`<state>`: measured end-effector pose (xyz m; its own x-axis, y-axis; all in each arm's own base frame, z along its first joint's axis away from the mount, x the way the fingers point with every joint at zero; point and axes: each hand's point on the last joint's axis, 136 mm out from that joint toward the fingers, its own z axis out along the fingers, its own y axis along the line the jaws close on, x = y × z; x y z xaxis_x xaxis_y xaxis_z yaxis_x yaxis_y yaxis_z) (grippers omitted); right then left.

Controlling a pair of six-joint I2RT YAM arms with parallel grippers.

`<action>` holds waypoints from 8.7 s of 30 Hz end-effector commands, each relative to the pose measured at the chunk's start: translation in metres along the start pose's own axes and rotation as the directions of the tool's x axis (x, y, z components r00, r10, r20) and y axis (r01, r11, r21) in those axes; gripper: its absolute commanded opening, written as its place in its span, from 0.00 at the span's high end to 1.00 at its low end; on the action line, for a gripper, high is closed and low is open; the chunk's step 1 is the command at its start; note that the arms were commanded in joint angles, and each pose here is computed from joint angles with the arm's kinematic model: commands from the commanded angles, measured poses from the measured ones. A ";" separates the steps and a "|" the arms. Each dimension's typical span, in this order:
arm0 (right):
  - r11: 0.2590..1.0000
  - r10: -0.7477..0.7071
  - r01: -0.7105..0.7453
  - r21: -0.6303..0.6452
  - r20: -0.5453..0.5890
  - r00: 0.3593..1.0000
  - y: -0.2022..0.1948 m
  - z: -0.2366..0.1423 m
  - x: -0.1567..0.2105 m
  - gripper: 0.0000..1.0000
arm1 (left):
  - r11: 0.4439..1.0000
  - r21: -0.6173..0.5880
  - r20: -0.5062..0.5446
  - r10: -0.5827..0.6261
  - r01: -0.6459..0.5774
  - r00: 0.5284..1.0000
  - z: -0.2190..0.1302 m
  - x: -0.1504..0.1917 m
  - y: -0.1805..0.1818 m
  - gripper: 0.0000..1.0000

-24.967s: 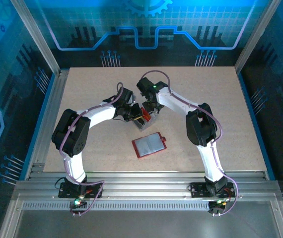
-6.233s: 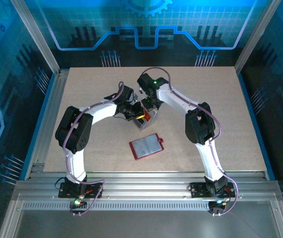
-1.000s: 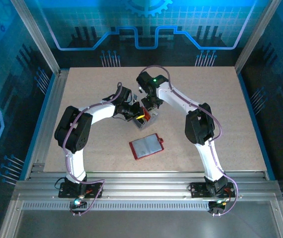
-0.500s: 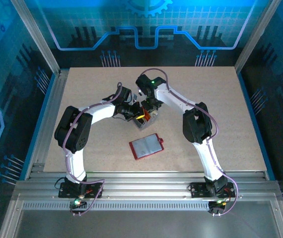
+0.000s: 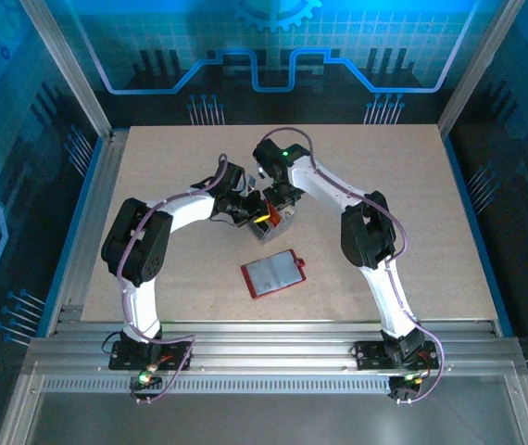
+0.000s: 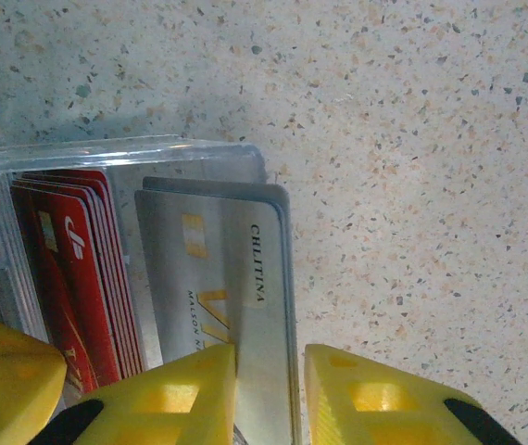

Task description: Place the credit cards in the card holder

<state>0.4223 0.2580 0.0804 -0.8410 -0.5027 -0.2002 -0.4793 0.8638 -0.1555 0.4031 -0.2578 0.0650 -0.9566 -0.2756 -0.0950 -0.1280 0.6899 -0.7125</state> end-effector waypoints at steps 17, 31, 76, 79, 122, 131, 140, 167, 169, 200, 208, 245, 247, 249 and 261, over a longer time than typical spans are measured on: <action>0.999 0.004 -0.006 0.050 0.037 0.999 -0.017 -0.027 -0.002 0.78 | 0.975 -0.183 -0.034 -0.136 0.128 0.990 0.008 0.017 0.066 0.99; 1.000 -0.010 0.009 0.015 0.039 0.999 -0.009 -0.033 -0.001 0.92 | 0.974 -0.186 -0.037 -0.139 0.130 0.990 0.010 0.018 0.067 0.99; 0.813 0.149 -0.158 -0.560 -0.061 0.987 0.052 -0.041 0.013 0.74 | 0.976 -0.173 -0.038 -0.141 0.132 0.989 0.010 0.017 0.067 0.99; 0.807 0.152 -0.159 -0.568 -0.061 0.986 0.052 -0.043 0.013 0.75 | 0.976 -0.170 -0.038 -0.141 0.132 0.989 0.010 0.016 0.066 0.99; 0.875 0.169 -0.167 -0.454 -0.037 0.985 0.027 -0.038 0.005 0.70 | 0.984 -0.130 -0.037 -0.126 0.120 0.991 0.003 0.014 0.052 0.99; 0.859 0.152 -0.169 -0.483 -0.073 0.986 0.036 -0.024 0.005 0.70 | 0.983 -0.126 -0.028 -0.136 0.131 0.990 -0.001 0.011 0.052 0.99; 0.846 0.131 -0.174 -0.505 -0.118 0.984 0.045 -0.011 0.019 0.68 | 0.981 -0.134 -0.027 -0.144 0.139 0.989 0.000 0.011 0.057 0.99; 0.815 0.121 -0.141 -0.562 -0.073 0.990 0.056 -0.035 0.013 0.76 | 0.979 -0.138 -0.034 -0.157 0.151 0.987 0.007 0.012 0.063 0.99; 0.811 0.122 -0.138 -0.568 -0.068 0.990 0.056 -0.038 0.011 0.76 | 0.979 -0.138 -0.035 -0.157 0.151 0.987 0.007 0.011 0.063 0.99; 0.858 0.098 -0.119 -0.500 -0.068 0.993 0.054 -0.037 0.013 0.85 | 0.978 -0.142 -0.033 -0.160 0.154 0.987 0.007 0.012 0.065 0.99; 0.874 0.090 -0.105 -0.475 -0.054 0.994 0.052 -0.044 0.014 0.93 | 0.978 -0.141 -0.033 -0.158 0.152 0.987 0.007 0.012 0.065 0.99; 0.880 0.128 -0.137 -0.455 -0.050 0.990 0.032 -0.032 -0.001 0.68 | 0.988 0.043 0.024 -0.152 0.151 0.988 -0.045 -0.002 0.016 0.98; 0.876 0.126 -0.137 -0.462 -0.055 0.991 0.034 -0.029 -0.002 0.66 | 0.988 0.027 0.019 -0.155 0.155 0.988 -0.043 0.000 0.021 0.98; 0.877 0.124 -0.138 -0.461 -0.061 0.990 0.034 -0.026 -0.002 0.65 | 0.987 0.017 0.016 -0.157 0.157 0.987 -0.040 0.000 0.025 0.98; 0.893 0.085 -0.122 -0.434 -0.104 0.991 0.045 -0.005 0.003 0.64 | 0.984 -0.018 -0.008 -0.180 0.180 0.984 -0.027 0.008 0.045 0.98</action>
<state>0.4006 0.2932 0.0882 -0.9083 -0.3926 -0.1445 -0.4184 0.8488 0.3234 0.3902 -0.2166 0.0716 -0.9224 -0.3861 0.0007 -0.2611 0.6224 -0.7379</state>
